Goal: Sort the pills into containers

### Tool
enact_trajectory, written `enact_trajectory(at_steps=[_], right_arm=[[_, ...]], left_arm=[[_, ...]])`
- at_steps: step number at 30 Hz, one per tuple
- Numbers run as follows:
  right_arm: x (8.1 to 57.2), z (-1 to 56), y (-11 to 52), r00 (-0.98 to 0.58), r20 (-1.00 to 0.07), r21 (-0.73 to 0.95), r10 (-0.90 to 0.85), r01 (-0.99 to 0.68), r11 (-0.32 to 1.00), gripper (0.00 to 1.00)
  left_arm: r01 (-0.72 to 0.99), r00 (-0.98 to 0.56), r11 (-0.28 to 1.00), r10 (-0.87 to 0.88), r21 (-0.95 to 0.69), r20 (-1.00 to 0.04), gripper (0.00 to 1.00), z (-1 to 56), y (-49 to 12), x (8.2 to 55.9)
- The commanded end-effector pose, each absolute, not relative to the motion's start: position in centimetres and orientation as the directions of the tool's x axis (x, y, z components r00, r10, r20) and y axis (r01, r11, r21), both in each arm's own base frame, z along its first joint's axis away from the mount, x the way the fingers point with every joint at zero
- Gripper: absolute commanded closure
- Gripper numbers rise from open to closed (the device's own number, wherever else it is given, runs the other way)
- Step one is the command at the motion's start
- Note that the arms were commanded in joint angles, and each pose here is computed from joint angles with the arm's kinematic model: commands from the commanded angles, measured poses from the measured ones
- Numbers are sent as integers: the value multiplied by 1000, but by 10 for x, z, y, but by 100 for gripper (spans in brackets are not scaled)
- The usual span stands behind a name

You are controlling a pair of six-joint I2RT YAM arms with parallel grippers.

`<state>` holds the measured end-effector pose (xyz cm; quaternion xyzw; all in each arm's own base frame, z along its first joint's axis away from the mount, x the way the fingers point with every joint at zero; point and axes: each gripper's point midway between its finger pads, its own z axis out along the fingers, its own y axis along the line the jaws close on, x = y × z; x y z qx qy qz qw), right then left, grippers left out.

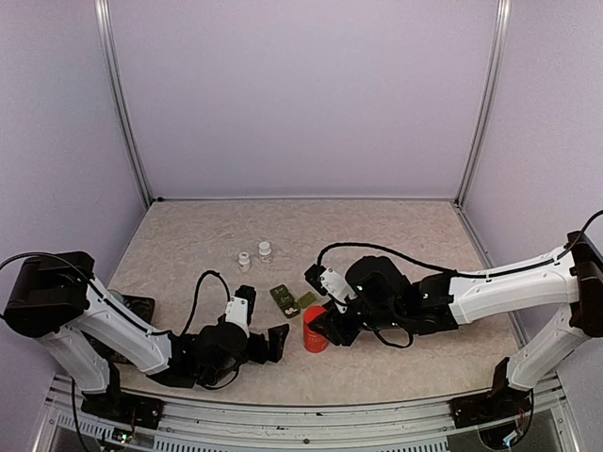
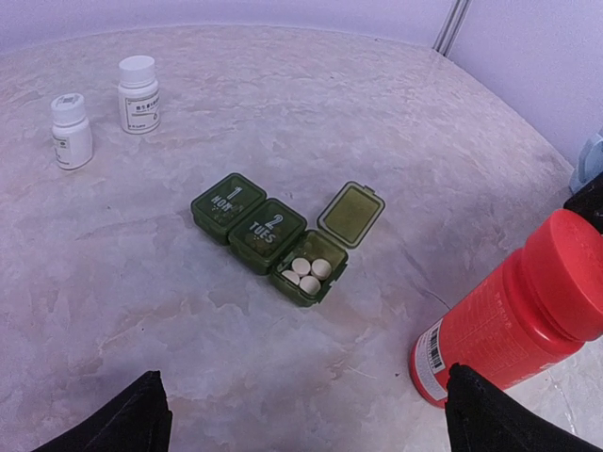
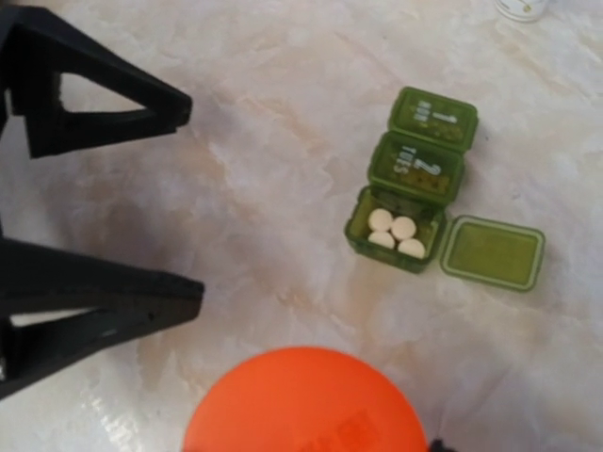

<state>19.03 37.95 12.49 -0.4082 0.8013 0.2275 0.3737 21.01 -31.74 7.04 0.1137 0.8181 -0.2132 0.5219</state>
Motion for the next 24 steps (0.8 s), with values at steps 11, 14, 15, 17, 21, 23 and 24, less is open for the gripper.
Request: enact_trajectory(at_steps=[11,14,15,17,21,23,24], right_arm=[[182,137,380,-383,-728,17,-569,-840,543,23],[176,155,383,-350,-749,28,-562,-865,502,19],[175,162,382,-341,-758,26,-556,-868,497,18],[179,173,378,-333,-774,17,-539,-862,507,17],[202,182,360,-350,-799,6,-489,-818,576,17],[221,184,348,-366,-815,9,-450,-784,620,17],[226,184,344,-367,-824,16,-431,-776,631,18]], left_arm=[[392,-420,893,-39,-220,-907,1,72,-319,211],[394,-419,892,-41,-222,-907,1,75,-318,211],[399,-419,888,-45,-228,-907,1,77,-319,211],[414,-413,880,-45,-231,-910,1,82,-323,209],[462,-371,862,-28,-211,-928,1,98,-334,204],[495,-346,848,-7,-189,-938,1,104,-342,201],[504,-340,843,-4,-186,-940,1,107,-345,200]])
